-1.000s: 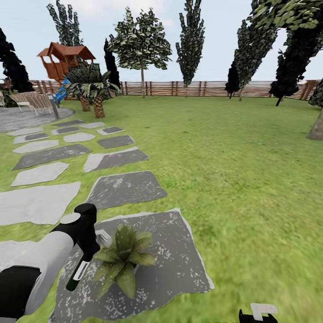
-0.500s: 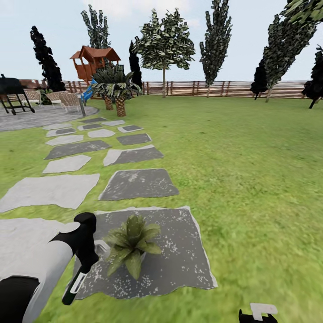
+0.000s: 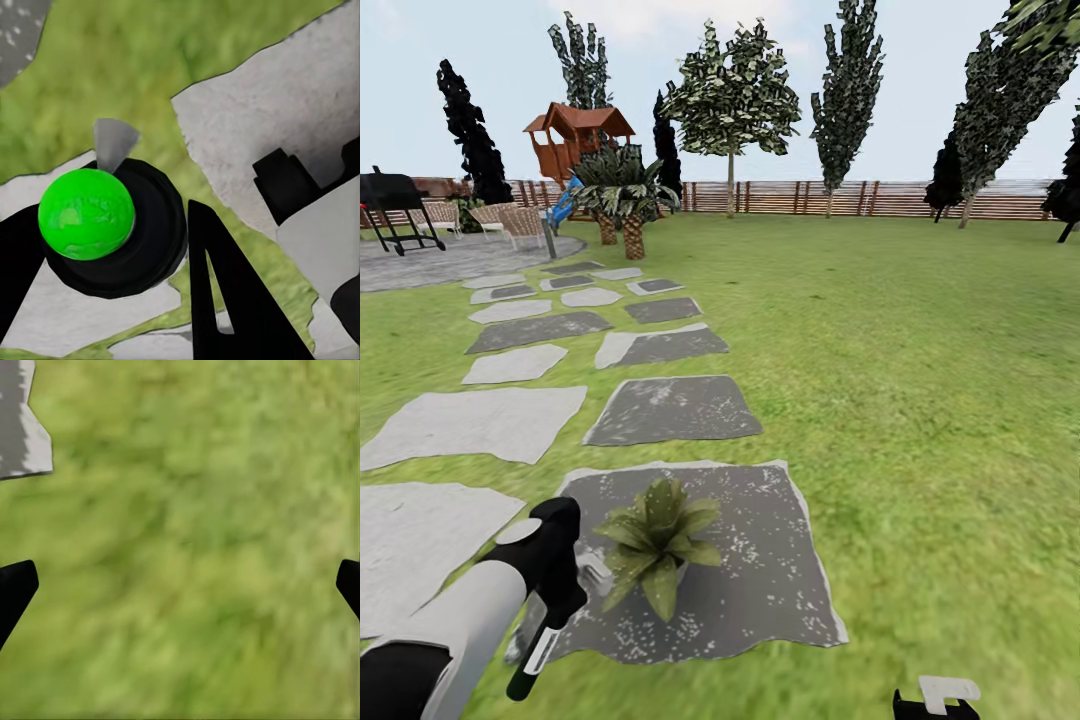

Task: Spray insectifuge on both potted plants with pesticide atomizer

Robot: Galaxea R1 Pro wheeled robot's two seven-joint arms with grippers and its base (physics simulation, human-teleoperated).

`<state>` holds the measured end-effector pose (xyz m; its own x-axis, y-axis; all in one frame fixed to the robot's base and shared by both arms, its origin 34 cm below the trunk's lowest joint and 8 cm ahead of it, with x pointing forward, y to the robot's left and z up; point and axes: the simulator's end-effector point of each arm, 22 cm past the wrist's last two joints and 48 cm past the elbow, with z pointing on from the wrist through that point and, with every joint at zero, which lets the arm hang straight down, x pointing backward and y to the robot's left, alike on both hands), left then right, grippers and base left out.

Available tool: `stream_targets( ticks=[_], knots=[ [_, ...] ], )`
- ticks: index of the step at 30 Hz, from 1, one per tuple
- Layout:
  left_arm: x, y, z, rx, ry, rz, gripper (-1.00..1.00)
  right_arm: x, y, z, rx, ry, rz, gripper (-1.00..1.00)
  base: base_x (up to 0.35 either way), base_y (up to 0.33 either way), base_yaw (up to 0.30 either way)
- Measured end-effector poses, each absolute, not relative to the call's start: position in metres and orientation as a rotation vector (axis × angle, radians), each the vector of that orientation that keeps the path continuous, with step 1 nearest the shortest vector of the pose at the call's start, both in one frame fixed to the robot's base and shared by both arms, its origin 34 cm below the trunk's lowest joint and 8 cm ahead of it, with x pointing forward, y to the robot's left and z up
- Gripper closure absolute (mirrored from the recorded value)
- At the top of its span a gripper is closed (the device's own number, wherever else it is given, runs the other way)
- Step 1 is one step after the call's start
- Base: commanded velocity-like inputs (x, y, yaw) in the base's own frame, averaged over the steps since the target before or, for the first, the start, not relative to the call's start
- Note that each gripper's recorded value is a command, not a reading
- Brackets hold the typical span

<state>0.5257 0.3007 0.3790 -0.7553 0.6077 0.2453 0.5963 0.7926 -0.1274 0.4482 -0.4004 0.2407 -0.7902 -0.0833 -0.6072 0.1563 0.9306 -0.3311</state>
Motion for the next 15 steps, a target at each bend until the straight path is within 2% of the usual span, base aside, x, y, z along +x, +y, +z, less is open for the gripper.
stream_targets(
  ticks=[2, 5, 15],
  knots=[
    [0.5260, 0.2998, 0.3785, -0.930, -2.711, 0.060, 1.00, 0.4484, -0.4001, 0.2407, 0.051, 2.434, -0.485, -1.00, 0.000, -0.222, 0.028],
    [0.5264, 0.2993, 0.3785, -0.928, -2.714, 0.062, 1.00, 0.4485, -0.3991, 0.2405, 0.052, 2.434, -0.483, -1.00, 0.000, -0.259, 0.179],
    [0.5292, 0.2998, 0.3801, -0.929, -2.723, 0.059, 1.00, 0.4493, -0.3992, 0.2410, 0.053, 2.432, -0.484, -1.00, 0.000, -0.271, 0.271]
  ],
)
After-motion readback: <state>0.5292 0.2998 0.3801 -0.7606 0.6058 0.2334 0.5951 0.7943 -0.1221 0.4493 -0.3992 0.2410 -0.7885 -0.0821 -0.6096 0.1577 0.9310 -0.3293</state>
